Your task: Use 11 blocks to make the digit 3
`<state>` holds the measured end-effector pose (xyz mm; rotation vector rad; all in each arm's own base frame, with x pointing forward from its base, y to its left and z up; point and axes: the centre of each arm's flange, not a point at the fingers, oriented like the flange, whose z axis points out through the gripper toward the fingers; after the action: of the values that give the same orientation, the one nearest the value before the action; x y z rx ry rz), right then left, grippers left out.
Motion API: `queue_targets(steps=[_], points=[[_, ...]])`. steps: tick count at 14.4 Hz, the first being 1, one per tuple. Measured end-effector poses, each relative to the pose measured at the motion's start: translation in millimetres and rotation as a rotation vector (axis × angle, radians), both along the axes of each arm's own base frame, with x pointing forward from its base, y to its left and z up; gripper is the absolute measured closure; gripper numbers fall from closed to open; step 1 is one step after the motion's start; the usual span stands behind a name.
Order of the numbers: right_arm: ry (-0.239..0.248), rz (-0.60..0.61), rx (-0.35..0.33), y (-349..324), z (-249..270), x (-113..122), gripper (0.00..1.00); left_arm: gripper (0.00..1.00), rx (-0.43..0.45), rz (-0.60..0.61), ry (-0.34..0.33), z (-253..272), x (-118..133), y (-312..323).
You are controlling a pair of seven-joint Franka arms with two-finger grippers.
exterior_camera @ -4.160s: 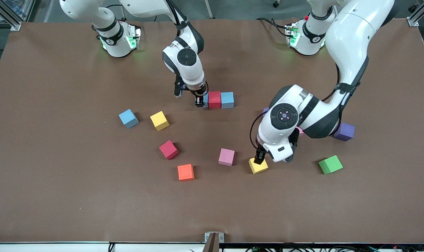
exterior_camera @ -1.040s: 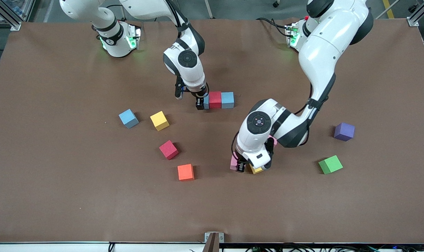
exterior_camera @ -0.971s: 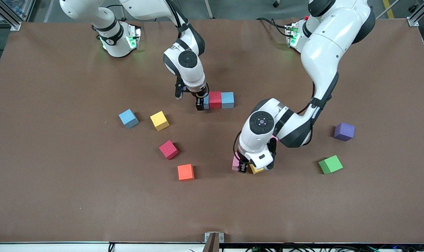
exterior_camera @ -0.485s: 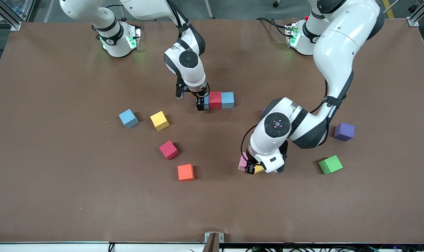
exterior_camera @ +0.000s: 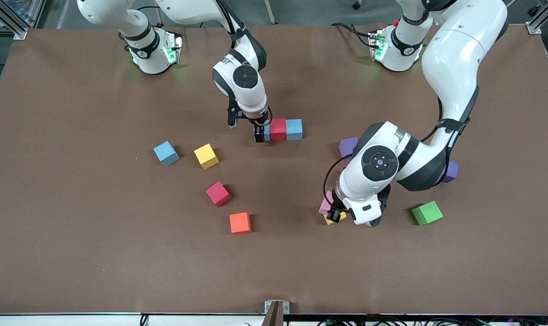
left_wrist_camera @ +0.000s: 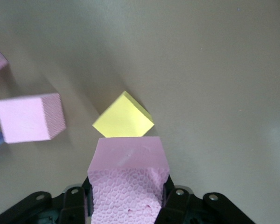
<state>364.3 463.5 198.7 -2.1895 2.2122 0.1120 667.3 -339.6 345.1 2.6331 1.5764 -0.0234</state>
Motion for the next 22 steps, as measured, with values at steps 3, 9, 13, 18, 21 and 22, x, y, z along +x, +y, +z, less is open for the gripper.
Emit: queue_targets(steps=[3,9,13,18,21,22], points=[[0.008,0.007,-0.006,0,2,0,0.00,0.46,0.040,-0.102,0.017,14,-1,14],[0.045,0.050,-0.025,-1,32,-3,0.00,0.46,0.085,-0.170,0.064,19,-7,25],[0.033,0.185,-0.007,-15,65,13,0.00,0.46,0.085,-0.188,0.064,18,-7,24],[0.020,0.394,-0.024,-71,78,66,0.00,0.46,0.085,-0.194,0.059,22,-7,25],[0.019,0.471,-0.041,-106,76,90,0.00,0.46,0.085,-0.205,0.054,25,-7,26],[0.020,0.490,-0.047,-117,75,95,0.00,0.46,0.086,-0.205,0.053,26,-7,26]])
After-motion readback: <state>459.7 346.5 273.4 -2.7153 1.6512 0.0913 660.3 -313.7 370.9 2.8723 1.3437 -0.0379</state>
